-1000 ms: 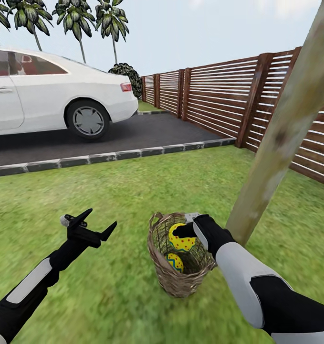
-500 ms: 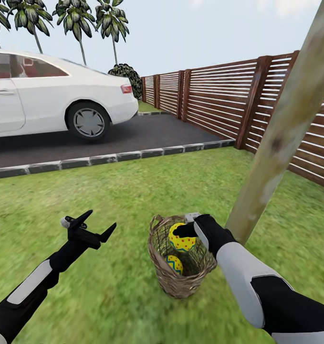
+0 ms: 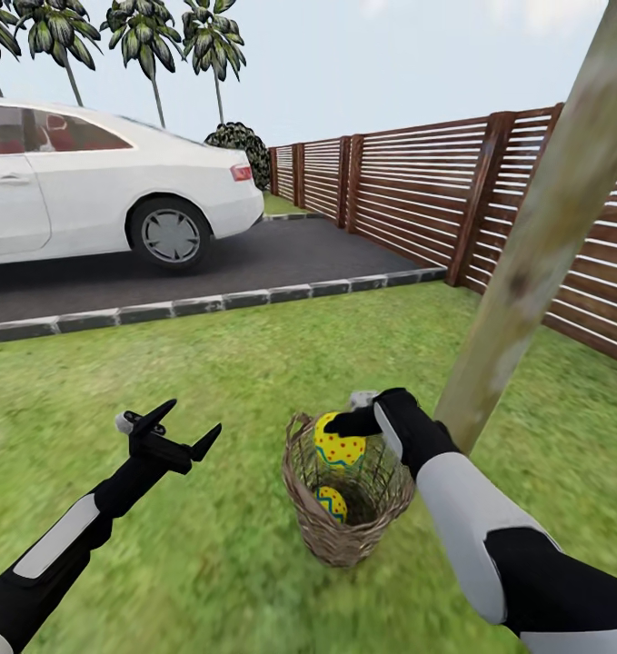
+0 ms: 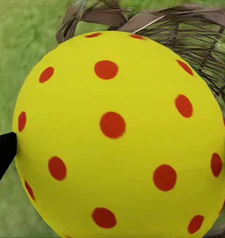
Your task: Take the three Easter eggs out of the wicker basket on the lawn in the garden, then place them on the lawn next to a single tree (choose any tree) so that all three eggs are next to the same tree and none are left in the basket.
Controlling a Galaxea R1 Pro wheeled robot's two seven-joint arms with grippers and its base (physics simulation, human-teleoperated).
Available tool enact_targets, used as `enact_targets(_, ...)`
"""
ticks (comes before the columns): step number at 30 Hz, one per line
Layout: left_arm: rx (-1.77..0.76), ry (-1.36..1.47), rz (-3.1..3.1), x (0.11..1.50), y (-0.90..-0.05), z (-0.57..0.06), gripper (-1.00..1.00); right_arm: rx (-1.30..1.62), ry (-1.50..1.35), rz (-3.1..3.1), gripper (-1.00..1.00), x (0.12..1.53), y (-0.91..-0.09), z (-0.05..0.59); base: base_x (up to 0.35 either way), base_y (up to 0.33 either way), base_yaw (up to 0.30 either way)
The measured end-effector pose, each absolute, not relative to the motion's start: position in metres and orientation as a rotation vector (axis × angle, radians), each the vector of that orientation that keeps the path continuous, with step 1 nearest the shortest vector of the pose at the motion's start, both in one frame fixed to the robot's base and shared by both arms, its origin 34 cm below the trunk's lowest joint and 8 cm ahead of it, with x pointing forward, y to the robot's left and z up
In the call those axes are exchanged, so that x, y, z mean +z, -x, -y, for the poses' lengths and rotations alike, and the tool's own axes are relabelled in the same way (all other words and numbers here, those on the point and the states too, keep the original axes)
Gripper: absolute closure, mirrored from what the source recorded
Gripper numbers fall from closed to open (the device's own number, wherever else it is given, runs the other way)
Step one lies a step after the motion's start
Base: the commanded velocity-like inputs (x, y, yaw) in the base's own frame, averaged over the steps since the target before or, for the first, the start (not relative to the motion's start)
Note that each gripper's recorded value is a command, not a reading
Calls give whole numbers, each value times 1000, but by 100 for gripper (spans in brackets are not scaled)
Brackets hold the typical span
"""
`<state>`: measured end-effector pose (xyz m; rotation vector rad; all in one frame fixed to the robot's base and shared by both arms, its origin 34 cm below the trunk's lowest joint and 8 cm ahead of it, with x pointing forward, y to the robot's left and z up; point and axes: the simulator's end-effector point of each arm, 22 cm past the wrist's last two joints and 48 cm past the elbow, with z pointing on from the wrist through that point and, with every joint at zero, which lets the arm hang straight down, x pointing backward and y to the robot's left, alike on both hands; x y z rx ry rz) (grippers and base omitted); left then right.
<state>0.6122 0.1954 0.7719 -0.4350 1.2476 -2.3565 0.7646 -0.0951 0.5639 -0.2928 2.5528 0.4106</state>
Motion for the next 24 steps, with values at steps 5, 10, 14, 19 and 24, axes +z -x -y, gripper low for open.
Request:
enact_targets(5,-2356,435,-1248,783,-615,-195,-100,509,308,-2533,100,602,-769,93,0,0,0)
enact_targets(10,-2356,435,-1248,793,-617,-195,-100,603,314,-2465,100,661,-779,114,0,0,0)
enact_targets(14,-2358,432,-1248,802,-618,-194,-100,903,391,-2385,100,695,-761,103,0,0,0)
enact_targets(19,-2361,436,-1237,804,-620,-189,-100,1090,464,-2318,100,715,-744,86,0,0,0)
enact_targets(24,-2351,438,-1245,802,-621,-186,-100,1060,478,-2292,100,721,-744,97,-134,0,0)
